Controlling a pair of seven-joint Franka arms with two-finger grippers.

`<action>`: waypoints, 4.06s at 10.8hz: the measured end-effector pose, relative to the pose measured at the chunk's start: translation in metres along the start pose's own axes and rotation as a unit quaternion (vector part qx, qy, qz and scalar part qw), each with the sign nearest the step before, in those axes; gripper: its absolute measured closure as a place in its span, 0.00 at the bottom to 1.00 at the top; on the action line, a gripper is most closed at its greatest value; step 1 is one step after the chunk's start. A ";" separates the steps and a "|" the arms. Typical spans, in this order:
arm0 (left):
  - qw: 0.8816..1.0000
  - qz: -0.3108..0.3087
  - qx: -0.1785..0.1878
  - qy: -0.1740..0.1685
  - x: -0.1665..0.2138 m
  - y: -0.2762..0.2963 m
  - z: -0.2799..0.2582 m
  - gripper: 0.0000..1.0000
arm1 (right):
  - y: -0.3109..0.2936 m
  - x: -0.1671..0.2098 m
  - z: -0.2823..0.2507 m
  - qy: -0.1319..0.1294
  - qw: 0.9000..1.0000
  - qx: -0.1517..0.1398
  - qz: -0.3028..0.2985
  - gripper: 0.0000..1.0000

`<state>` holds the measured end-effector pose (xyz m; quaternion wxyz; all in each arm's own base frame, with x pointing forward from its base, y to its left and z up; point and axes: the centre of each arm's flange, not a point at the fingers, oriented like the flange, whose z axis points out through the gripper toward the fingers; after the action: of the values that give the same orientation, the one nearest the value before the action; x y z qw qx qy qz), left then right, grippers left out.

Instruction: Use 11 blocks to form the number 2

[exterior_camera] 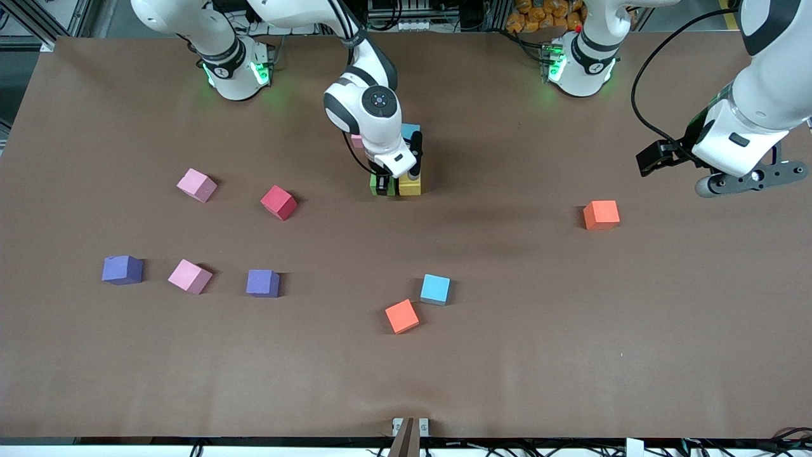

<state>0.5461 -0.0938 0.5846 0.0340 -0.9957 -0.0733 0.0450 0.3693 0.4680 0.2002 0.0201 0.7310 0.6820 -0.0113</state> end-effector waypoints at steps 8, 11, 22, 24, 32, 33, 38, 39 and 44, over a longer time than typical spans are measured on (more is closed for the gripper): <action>1.000 0.000 0.001 -0.003 0.001 0.000 0.002 0.00 | -0.001 0.002 0.007 -0.002 1.000 0.001 0.019 0.22; 1.000 0.000 0.003 -0.011 0.007 0.001 0.011 0.00 | -0.001 0.002 0.011 -0.003 1.000 0.002 0.023 0.01; 0.999 -0.004 -0.022 0.037 0.017 0.002 -0.006 0.00 | 0.027 -0.022 -0.028 0.000 0.999 0.007 0.033 0.00; 0.999 -0.007 -0.025 0.045 0.021 0.001 -0.008 0.00 | 0.029 -0.028 -0.048 -0.007 0.999 0.017 0.037 0.00; 0.999 -0.003 -0.027 0.048 0.027 0.009 -0.009 0.00 | 0.076 -0.084 -0.101 -0.009 0.995 0.033 0.097 0.00; 0.998 -0.005 -0.027 0.048 0.027 0.008 -0.009 0.00 | 0.092 -0.101 -0.106 -0.006 0.993 0.032 0.118 0.00; 0.999 -0.006 -0.026 0.042 0.032 0.007 -0.002 0.00 | 0.217 -0.225 -0.129 0.030 0.964 -0.003 0.263 0.00; 0.999 -0.006 -0.025 0.038 0.034 0.008 0.002 0.00 | 0.232 -0.235 -0.132 0.036 0.954 -0.008 0.297 0.00; 1.000 -0.004 -0.021 0.020 0.043 0.014 0.022 0.00 | 0.291 -0.287 -0.091 0.069 0.831 -0.036 0.552 0.00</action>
<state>0.5884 -0.0997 0.5576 0.0150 -0.9966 -0.0775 0.0234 0.6385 0.1658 0.3081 0.0020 0.9833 0.1650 0.0768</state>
